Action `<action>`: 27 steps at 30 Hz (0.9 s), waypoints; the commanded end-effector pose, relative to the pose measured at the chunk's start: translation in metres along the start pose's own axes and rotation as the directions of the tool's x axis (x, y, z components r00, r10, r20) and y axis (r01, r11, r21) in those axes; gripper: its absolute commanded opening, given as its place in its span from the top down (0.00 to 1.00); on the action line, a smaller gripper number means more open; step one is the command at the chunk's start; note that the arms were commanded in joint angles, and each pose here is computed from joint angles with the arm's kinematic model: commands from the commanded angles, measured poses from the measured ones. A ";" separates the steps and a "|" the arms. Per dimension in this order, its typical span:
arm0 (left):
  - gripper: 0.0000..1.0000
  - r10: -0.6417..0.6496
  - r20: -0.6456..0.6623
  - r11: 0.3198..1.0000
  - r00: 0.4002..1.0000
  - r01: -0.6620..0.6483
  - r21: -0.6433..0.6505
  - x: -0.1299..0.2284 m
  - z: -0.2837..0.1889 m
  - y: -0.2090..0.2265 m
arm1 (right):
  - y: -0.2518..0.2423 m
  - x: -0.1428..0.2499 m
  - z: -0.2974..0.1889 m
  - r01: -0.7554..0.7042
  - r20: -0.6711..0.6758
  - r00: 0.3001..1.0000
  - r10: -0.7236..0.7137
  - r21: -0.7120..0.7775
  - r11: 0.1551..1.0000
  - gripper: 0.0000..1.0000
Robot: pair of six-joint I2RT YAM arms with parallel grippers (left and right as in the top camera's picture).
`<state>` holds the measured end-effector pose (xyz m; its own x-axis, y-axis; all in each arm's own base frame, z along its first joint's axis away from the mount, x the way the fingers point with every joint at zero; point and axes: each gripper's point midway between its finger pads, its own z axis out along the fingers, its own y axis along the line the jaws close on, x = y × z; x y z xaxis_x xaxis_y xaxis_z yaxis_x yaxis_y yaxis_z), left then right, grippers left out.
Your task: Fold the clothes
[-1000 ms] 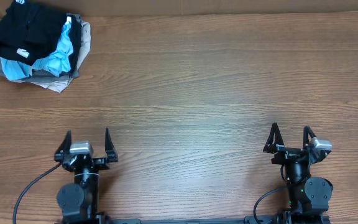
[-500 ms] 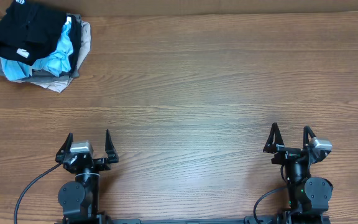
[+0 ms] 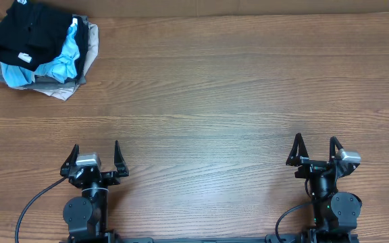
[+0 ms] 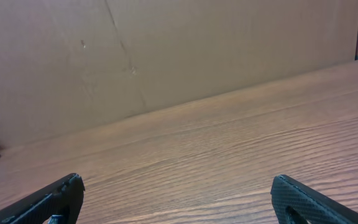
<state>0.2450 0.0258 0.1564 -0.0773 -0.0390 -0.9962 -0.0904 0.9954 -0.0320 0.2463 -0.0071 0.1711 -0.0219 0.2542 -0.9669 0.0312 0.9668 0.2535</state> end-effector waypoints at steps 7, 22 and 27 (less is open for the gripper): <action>0.00 -0.012 0.007 1.000 1.000 0.012 -0.002 0.000 0.000 0.000 | -0.001 0.001 0.000 0.001 0.006 1.000 -0.001 0.000 1.000 0.00; 0.00 -0.012 0.007 1.000 1.000 0.012 -0.002 0.000 0.000 0.000 | -0.001 0.001 0.000 0.001 0.006 1.000 -0.001 0.000 1.000 0.00; 0.00 -0.012 0.007 1.000 1.000 0.012 -0.002 0.000 0.000 0.000 | -0.001 0.001 0.000 0.001 0.006 1.000 -0.001 0.000 1.000 0.00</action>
<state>0.2450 0.0258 0.1564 -0.0773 -0.0390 -0.9962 -0.0904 0.9954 -0.0320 0.2464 -0.0072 0.1712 -0.0214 0.2542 -0.9669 0.0315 0.9668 0.2535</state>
